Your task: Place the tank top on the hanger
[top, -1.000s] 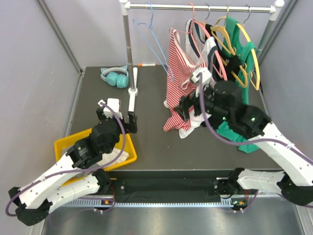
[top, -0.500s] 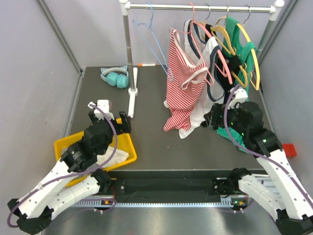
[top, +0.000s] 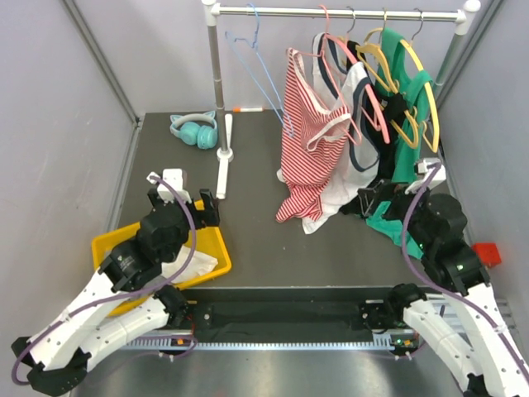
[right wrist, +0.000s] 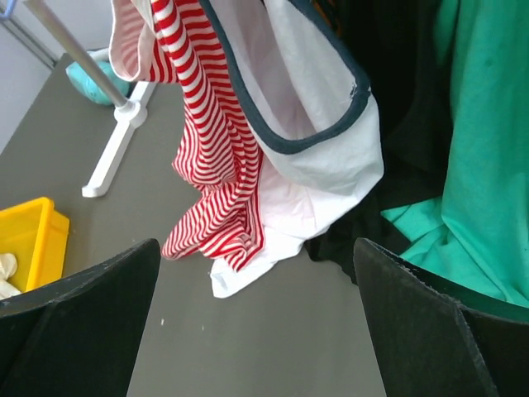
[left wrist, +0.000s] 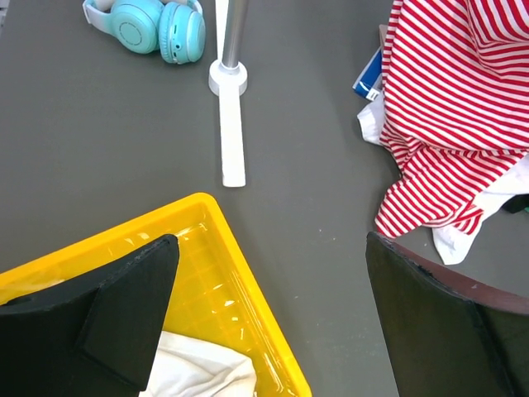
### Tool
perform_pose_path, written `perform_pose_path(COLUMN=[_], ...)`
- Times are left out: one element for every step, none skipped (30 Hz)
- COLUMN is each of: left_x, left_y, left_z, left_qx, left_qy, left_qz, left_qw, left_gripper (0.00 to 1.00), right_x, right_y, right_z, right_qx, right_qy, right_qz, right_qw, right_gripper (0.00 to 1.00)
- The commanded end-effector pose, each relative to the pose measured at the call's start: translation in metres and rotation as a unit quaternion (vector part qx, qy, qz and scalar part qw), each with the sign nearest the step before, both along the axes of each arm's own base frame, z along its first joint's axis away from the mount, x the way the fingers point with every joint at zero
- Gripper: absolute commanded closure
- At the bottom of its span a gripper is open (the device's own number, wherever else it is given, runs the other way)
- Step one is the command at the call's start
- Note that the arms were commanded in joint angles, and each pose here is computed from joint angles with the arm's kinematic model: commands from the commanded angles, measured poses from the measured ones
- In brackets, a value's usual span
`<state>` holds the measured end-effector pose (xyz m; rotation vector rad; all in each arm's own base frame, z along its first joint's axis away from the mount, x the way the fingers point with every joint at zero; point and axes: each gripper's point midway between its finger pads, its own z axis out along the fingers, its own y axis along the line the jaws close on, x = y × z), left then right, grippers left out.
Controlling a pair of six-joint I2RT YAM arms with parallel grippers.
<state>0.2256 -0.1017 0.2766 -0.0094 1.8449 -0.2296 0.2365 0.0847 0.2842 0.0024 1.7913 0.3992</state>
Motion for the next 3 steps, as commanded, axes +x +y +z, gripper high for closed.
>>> perform_pose_path(left_x=[0.0012,0.0016,0.0014], left_y=[-0.0030,-0.0034,-0.0040], left_z=[0.0174,0.0167,0.0173], left_qx=[-0.018,-0.017,-0.019], left_qy=[-0.012,-0.011,-0.011], left_qz=[-0.004,-0.003,-0.005], left_qw=[1.000,1.000,1.000], left_gripper=[0.01,0.01,0.01], right_x=[0.0041,0.0039,0.0037], right_y=[-0.0078,-0.0076,-0.0080], right_z=[0.0127,0.0109,0.0106], right_qx=[0.005,0.005,0.005], right_qy=[-0.029,-0.028,-0.029], right_qz=[-0.021,-0.021,-0.021], right_qw=[0.999,0.999,0.999], right_gripper=[0.00,0.00,0.00])
